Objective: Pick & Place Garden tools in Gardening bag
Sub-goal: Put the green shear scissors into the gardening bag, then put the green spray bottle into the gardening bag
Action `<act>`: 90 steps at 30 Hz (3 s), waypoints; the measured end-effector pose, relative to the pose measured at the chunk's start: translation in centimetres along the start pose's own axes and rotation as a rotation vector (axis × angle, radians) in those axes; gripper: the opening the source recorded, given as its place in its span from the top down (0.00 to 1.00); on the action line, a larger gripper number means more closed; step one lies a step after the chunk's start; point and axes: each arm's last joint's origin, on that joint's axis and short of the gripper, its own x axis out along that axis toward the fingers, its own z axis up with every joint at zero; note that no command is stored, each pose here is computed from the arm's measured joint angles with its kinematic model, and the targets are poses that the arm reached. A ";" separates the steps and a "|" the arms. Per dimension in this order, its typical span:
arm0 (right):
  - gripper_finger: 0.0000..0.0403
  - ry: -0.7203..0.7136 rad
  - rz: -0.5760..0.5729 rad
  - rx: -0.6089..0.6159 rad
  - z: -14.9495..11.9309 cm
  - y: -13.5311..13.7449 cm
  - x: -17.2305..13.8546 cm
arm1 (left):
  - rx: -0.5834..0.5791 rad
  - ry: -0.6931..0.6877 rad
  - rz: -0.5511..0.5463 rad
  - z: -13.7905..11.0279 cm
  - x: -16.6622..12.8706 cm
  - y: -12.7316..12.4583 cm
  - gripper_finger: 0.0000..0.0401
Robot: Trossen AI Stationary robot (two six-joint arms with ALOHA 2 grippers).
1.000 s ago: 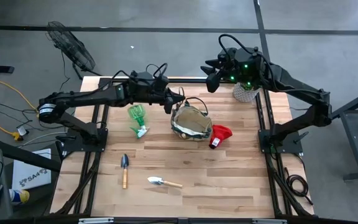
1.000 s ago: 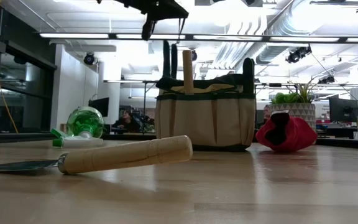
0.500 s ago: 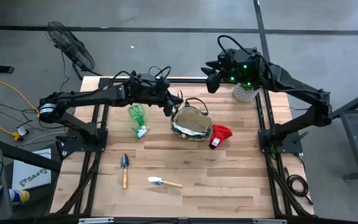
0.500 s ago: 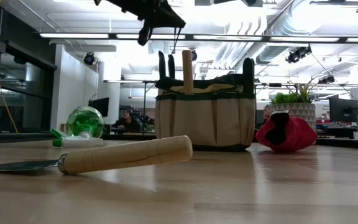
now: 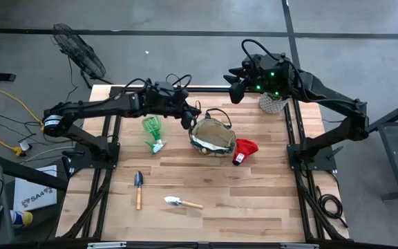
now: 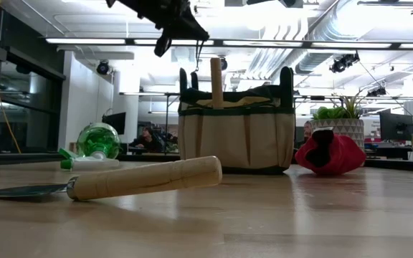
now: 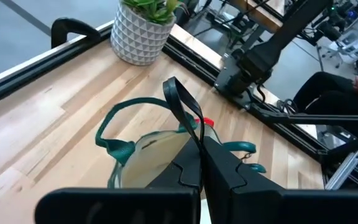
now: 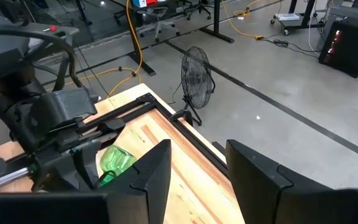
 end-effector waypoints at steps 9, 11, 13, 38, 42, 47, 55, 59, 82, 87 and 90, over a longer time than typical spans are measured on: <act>0.64 0.002 -0.001 -0.001 0.0 0.0 0.0 | -0.006 0.075 -0.059 -0.9 1.7 0.2 1.00; 0.64 0.002 -0.001 -0.001 0.0 0.0 0.0 | -0.013 0.078 -0.059 -0.9 1.9 0.3 1.00; 0.64 0.005 -0.002 -0.001 -0.1 0.0 0.0 | -0.013 0.081 -0.064 -0.9 1.9 0.3 1.00; 0.64 0.017 -0.004 -0.004 -0.2 0.0 0.0 | 0.010 0.132 -0.041 -0.7 1.6 2.1 1.00; 0.64 0.018 -0.004 -0.004 -0.2 0.0 0.0 | 0.014 0.112 -0.046 -0.5 1.6 2.0 1.00; 0.64 0.021 -0.005 -0.005 -0.2 0.0 0.0 | 0.011 0.139 -0.066 -0.7 1.9 2.0 1.00; 0.64 0.026 -0.006 -0.006 -0.3 -0.1 0.0 | 0.005 0.130 -0.091 -0.6 2.0 1.9 0.99; 0.64 0.027 -0.006 -0.007 -0.3 -0.1 0.0 | 0.013 0.135 -0.099 -0.6 2.0 1.9 0.94; 0.64 0.111 -0.024 0.024 -1.1 -0.2 -0.1 | 0.179 0.106 0.012 2.7 0.1 0.9 0.59; 0.64 0.192 -0.044 0.012 -1.9 -0.5 -0.3 | 0.157 0.133 0.048 3.1 -0.8 2.5 0.59; 0.64 0.226 -0.056 0.022 -2.2 -0.6 -0.5 | 0.142 0.151 0.078 3.4 -1.6 3.8 0.59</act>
